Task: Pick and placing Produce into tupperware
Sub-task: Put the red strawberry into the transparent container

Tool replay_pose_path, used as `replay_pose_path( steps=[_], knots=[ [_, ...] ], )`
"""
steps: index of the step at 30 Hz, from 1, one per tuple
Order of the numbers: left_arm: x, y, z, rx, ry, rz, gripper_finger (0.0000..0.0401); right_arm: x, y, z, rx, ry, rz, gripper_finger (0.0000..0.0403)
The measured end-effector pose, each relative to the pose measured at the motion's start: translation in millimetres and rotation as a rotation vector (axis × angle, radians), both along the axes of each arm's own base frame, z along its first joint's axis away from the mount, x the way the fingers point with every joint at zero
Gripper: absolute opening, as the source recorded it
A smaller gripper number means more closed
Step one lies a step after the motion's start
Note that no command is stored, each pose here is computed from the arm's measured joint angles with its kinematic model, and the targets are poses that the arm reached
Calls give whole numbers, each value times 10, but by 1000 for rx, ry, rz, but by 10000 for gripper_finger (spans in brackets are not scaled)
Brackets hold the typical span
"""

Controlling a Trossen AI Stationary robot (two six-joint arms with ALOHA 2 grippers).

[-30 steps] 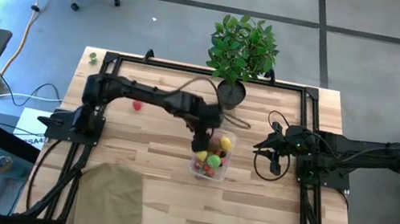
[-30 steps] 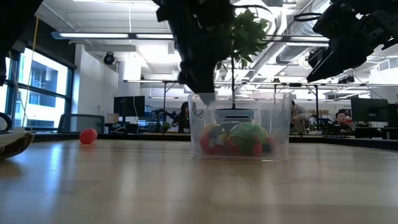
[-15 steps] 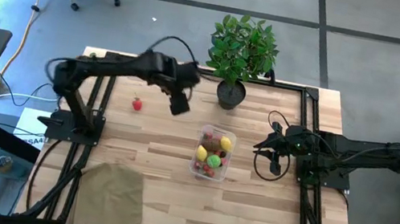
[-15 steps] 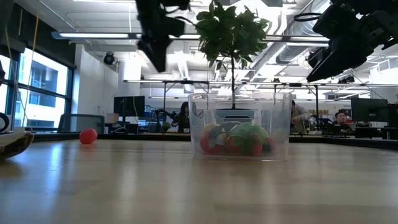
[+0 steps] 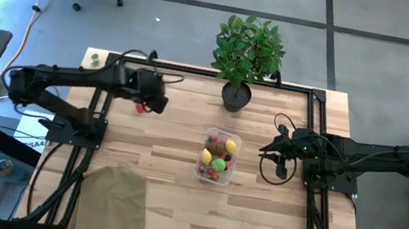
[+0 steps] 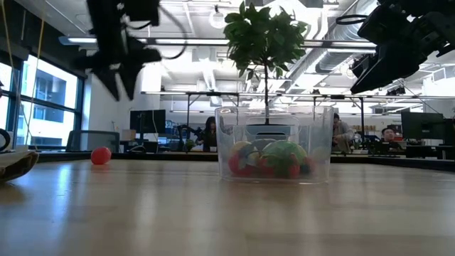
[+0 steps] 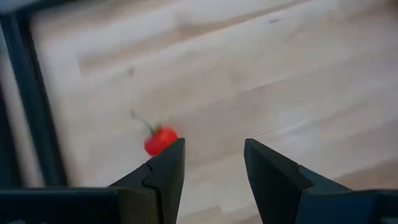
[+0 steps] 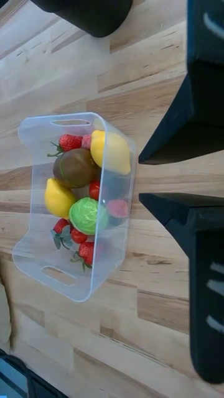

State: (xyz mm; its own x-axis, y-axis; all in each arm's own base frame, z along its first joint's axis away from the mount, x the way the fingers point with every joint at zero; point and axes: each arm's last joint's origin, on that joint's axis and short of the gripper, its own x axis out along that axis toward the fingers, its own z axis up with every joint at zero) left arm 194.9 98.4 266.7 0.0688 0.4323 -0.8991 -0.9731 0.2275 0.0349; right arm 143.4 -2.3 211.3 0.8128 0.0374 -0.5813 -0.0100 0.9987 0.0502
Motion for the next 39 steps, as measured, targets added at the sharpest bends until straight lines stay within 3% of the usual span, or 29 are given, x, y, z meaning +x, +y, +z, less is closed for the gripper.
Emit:
replay_pose_path(
  steps=[7, 18, 28, 39],
  knots=[
    [-237, -127, -452, -116, -129, 373, 154, 0, 0, 0, 0, 0, 0, 73],
    [-335, -152, -764, -76, -146, 601, 154, 0, 0, 0, 0, 0, 0, 73],
    [-409, -57, -921, -48, -177, 658, 154, 0, 0, 0, 0, 0, 0, 73],
    [-423, 292, -1029, -155, -202, 528, 154, 0, 0, 0, 0, 0, 0, 73]
  ],
)
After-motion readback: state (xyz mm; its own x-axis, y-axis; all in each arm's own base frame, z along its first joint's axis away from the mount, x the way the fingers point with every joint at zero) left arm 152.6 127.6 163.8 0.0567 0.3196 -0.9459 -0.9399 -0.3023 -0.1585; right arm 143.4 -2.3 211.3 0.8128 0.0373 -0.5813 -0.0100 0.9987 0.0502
